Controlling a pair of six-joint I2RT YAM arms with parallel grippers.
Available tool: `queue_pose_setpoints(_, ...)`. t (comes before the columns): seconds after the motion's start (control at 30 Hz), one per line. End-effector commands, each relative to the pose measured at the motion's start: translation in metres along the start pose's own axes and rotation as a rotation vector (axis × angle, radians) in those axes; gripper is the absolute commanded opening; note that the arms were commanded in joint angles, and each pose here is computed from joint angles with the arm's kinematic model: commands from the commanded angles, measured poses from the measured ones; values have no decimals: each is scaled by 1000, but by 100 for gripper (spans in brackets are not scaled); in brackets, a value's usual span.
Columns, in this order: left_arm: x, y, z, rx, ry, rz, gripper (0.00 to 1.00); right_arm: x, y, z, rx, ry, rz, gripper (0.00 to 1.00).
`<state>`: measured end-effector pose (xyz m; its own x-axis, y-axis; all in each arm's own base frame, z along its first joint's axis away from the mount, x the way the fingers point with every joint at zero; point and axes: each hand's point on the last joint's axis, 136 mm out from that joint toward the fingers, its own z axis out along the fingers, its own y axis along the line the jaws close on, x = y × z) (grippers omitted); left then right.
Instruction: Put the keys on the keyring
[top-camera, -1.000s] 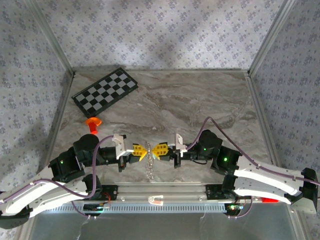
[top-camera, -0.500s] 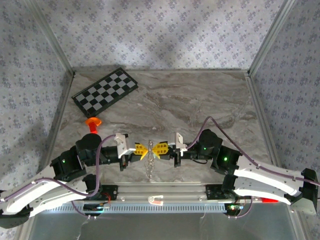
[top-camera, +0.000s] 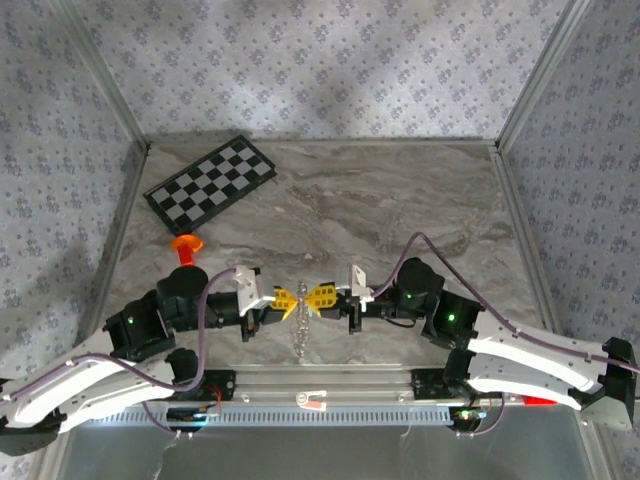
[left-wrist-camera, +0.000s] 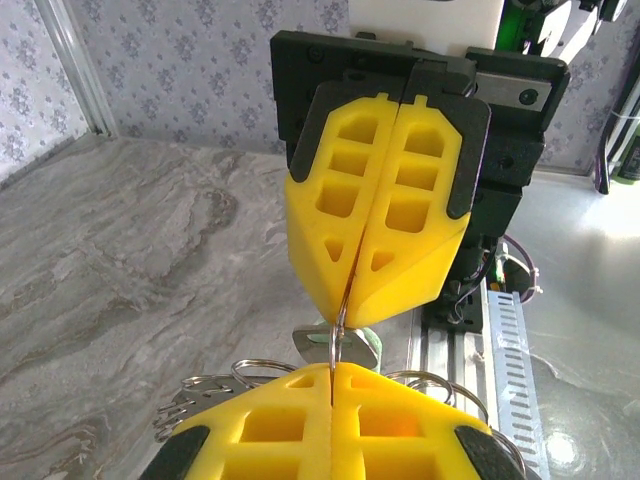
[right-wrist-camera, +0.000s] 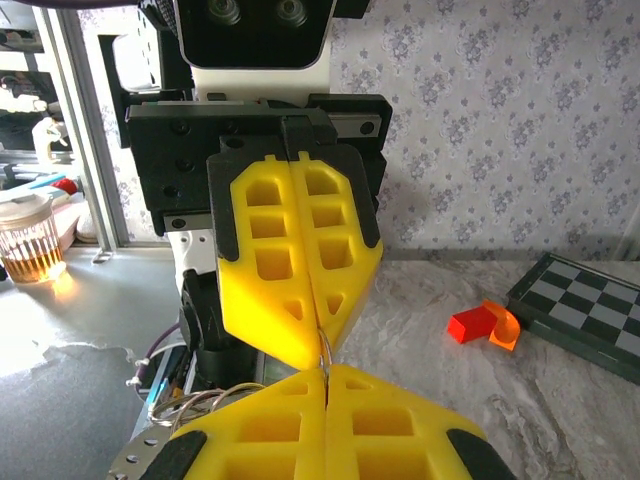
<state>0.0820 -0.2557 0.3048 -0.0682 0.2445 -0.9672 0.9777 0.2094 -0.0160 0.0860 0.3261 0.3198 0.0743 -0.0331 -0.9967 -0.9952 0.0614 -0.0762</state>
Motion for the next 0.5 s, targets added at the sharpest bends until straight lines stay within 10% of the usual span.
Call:
queue_pose_setpoints(0.0, -14, -1, -3, -1, -24, 21, 0, -18, 0, -1, -4, -43, -35, 0)
queue_pose_setpoints(0.47, -11, -1, -2, 1, -7, 18, 0, -12, 1, 2, -13, -22, -28, 0)
